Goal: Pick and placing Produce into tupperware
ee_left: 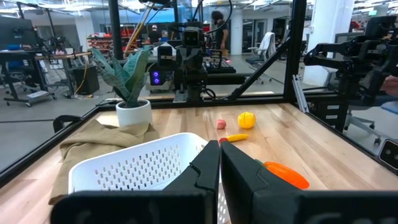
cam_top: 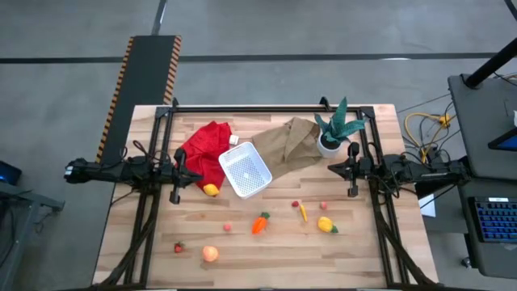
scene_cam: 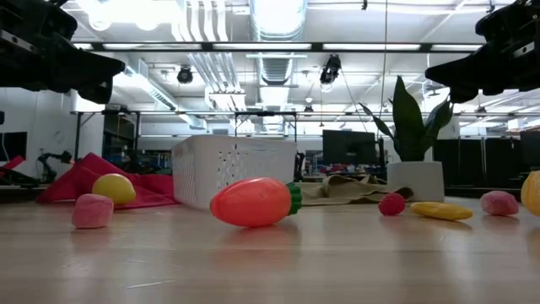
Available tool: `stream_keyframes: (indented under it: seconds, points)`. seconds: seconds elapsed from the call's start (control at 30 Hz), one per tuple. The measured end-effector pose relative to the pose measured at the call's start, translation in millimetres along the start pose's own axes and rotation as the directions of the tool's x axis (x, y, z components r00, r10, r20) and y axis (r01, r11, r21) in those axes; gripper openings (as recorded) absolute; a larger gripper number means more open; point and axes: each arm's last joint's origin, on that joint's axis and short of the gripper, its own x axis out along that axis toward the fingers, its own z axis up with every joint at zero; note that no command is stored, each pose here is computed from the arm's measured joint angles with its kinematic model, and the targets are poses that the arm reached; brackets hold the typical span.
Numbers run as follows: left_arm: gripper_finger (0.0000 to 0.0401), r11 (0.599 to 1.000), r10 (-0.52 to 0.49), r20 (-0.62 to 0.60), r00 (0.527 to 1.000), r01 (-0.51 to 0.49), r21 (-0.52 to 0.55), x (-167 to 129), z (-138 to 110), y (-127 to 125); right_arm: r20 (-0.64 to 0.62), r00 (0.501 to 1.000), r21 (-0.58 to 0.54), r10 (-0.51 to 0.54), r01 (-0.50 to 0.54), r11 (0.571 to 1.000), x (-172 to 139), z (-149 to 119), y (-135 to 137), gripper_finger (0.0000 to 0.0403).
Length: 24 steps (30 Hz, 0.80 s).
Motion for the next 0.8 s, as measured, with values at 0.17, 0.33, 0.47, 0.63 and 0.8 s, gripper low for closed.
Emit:
stream_keyframes:
  seconds: [0.17,0.33,0.47,0.63,0.8]
  points:
    - [0.0000,1.000,-0.001,0.000,1.000,0.001,0.000,0.0,0.0,0.0,0.000,1.000,0.000,0.000,0.000,1.000,0.0,0.0,0.0,0.0009]
    - [0.0000,1.000,-0.001,0.000,1.000,0.001,0.000,0.0,0.0,0.0,0.000,1.000,0.000,0.000,0.000,1.000,0.0,0.0,0.0,0.0009]
    - [0.0000,1.000,-0.001,0.000,1.000,0.001,0.000,0.0,0.0,0.0,0.000,1.000,0.000,-0.001,0.001,1.000,0.0,0.0,0.0,0.0009]
    - [0.0000,1.000,0.002,0.000,1.000,-0.002,0.000,0.0,0.0,0.0,0.001,1.000,0.000,0.000,0.000,1.000,0.0,0.1,0.0,0.0009]
    - [0.0000,1.000,0.002,0.000,1.000,-0.002,0.000,0.0,0.1,0.1,0.009,1.000,0.002,-0.001,0.001,1.000,0.0,0.9,-0.1,0.0009]
